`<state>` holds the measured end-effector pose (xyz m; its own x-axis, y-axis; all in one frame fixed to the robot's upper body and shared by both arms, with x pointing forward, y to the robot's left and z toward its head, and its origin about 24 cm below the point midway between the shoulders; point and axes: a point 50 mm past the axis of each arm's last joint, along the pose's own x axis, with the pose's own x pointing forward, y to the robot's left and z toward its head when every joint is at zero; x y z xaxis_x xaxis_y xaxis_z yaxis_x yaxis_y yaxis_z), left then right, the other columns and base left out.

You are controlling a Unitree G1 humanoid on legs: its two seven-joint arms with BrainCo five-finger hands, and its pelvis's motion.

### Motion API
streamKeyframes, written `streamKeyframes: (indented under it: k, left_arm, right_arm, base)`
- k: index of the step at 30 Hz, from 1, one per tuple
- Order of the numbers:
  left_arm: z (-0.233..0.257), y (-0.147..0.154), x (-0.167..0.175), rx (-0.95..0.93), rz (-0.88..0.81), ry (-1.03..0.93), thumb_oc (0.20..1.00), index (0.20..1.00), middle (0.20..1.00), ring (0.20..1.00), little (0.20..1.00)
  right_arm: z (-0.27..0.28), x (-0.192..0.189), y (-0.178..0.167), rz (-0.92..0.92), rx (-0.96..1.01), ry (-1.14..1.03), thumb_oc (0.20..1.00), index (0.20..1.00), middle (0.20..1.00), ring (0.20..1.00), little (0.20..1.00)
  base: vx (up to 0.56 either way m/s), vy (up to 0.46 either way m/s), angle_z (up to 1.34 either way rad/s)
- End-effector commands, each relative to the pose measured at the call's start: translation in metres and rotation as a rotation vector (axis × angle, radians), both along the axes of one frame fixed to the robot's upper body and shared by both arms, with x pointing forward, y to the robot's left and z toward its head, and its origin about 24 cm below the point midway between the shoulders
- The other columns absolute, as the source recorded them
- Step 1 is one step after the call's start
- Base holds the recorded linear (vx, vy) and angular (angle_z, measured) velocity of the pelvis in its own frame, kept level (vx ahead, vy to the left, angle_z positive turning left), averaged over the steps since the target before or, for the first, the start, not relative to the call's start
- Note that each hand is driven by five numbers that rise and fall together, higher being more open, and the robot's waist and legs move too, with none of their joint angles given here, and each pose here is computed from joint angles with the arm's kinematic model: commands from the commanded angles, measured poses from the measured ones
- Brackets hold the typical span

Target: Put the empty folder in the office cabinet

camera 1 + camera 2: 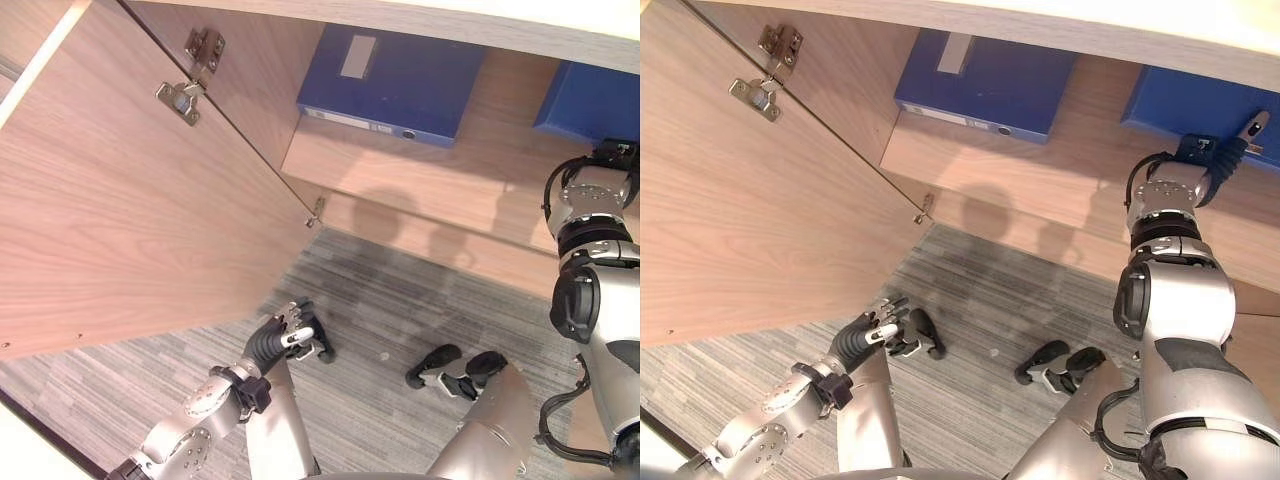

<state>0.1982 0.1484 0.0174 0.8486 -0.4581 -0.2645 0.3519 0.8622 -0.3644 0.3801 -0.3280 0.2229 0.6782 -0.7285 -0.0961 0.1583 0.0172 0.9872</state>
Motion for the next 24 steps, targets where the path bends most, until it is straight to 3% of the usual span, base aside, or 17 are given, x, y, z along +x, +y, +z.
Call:
streamKeyframes:
  k: [1,11,13,14,17,19,22,24]
  left_arm:
    - [0.021,0.011,0.015,-0.007,0.040,-0.110,1.000,1.000,1.000,1.000,1.000]
    - [0.019,0.012,0.014,-0.005,0.042,-0.101,1.000,1.000,1.000,1.000,1.000]
    - [0.016,0.015,0.013,0.000,0.057,-0.090,1.000,1.000,1.000,1.000,1.000]
    - [0.015,0.018,0.012,0.013,0.056,-0.081,1.000,1.000,1.000,1.000,1.000]
    - [0.014,0.020,0.010,0.028,0.038,-0.078,1.000,1.000,1.000,1.000,1.000]
    - [0.016,0.025,0.008,0.061,-0.008,-0.084,1.000,1.000,1.000,1.000,1.000]
    - [0.018,0.025,0.006,0.058,-0.022,-0.087,1.000,1.000,1.000,1.000,1.000]
    - [0.016,0.026,-0.001,0.068,-0.075,-0.059,1.000,1.000,1.000,1.000,1.000]
  right_arm:
    - [0.026,-0.004,0.000,-0.023,-0.054,-0.172,1.000,1.000,1.000,1.000,1.000]
    - [0.018,0.001,0.015,0.017,-0.039,-0.196,1.000,1.000,1.000,1.000,1.000]
    - [0.009,0.001,0.012,0.023,-0.086,-0.122,1.000,1.000,1.000,1.000,1.000]
    - [-0.004,0.001,0.003,0.054,-0.202,0.051,1.000,1.000,1.000,1.000,1.000]
    - [-0.006,0.003,-0.001,0.135,-0.387,0.212,1.000,1.000,1.000,1.000,1.000]
    - [-0.019,0.003,-0.007,0.281,-0.647,0.448,1.000,1.000,1.000,1.000,1.000]
    - [-0.020,0.002,-0.010,0.315,-0.703,0.499,1.000,1.000,1.000,1.000,1.000]
    - [-0.032,-0.008,-0.025,0.395,-0.863,0.672,1.000,1.000,1.000,1.000,1.000]
  base:
    - [0.01,0.018,0.08]
    - [0.00,0.002,0.01]
    - [0.00,0.000,0.00]
    - [0.00,0.000,0.00]
    - [0.00,0.000,0.00]
    - [-0.04,-0.014,-0.01]
    - [-0.01,-0.004,0.00]
    - [-0.01,-0.006,-0.03]
